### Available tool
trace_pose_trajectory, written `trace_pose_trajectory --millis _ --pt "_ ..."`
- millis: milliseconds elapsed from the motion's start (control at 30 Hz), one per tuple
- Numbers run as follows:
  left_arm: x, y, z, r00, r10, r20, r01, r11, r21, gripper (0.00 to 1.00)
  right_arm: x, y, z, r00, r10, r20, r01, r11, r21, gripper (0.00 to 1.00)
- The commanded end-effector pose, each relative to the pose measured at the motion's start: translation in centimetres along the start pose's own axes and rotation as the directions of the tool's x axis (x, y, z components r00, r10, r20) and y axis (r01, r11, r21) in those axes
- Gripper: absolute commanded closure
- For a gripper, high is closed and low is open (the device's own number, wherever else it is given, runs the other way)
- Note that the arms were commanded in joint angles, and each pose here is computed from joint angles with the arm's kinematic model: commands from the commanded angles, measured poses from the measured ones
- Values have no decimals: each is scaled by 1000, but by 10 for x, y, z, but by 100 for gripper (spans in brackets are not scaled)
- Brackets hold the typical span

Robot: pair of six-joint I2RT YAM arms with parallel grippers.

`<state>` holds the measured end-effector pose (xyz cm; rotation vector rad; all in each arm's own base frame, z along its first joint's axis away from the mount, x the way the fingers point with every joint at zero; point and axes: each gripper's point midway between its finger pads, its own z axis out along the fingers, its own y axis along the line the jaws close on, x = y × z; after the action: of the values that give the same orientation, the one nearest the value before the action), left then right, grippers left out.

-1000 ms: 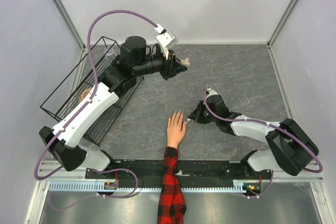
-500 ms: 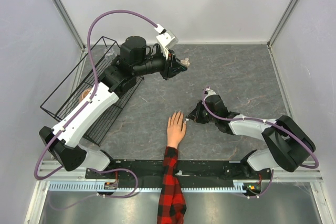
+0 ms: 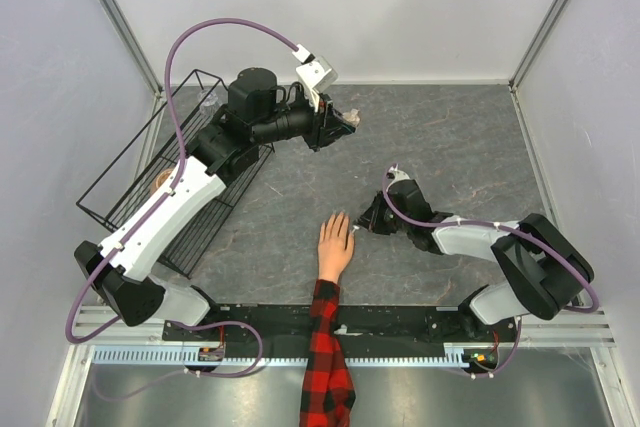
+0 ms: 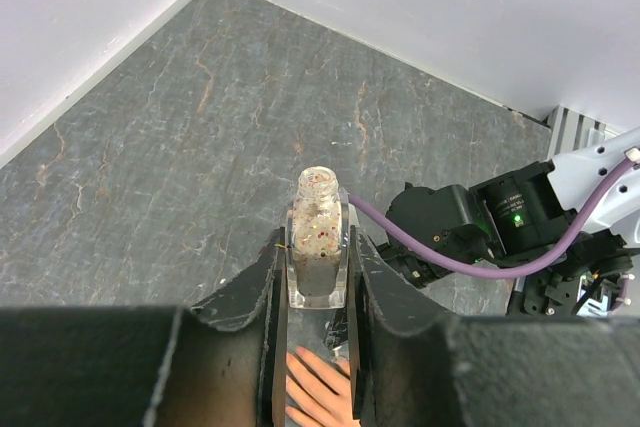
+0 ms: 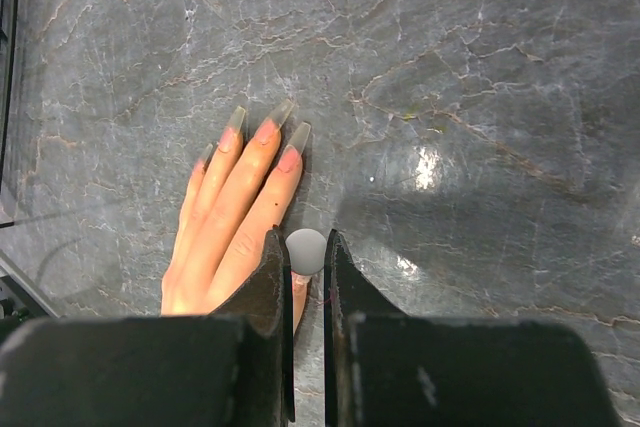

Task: Paint the nails

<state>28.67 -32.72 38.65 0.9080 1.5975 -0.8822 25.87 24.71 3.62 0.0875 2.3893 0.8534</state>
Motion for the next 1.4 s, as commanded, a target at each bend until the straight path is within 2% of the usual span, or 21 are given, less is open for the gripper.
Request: trace_pose_trajectory --millis 0,867,1167,1367 --pt "-29 -1 -8 995 56 78 -56 998 -4 98 -19 18 3 999 -16 47 19 999 -49 100" --pt "-32 6 -8 995 56 79 -55 998 -7 98 -27 18 9 999 -25 45 26 999 -34 100" --pt "-33 7 -11 995 65 79 -63 998 -17 98 -44 18 -14 993 -66 96 66 998 5 100" --pt "-35 4 -16 994 63 87 -62 998 -17 98 -22 18 -21 999 -25 49 27 998 -52 100"
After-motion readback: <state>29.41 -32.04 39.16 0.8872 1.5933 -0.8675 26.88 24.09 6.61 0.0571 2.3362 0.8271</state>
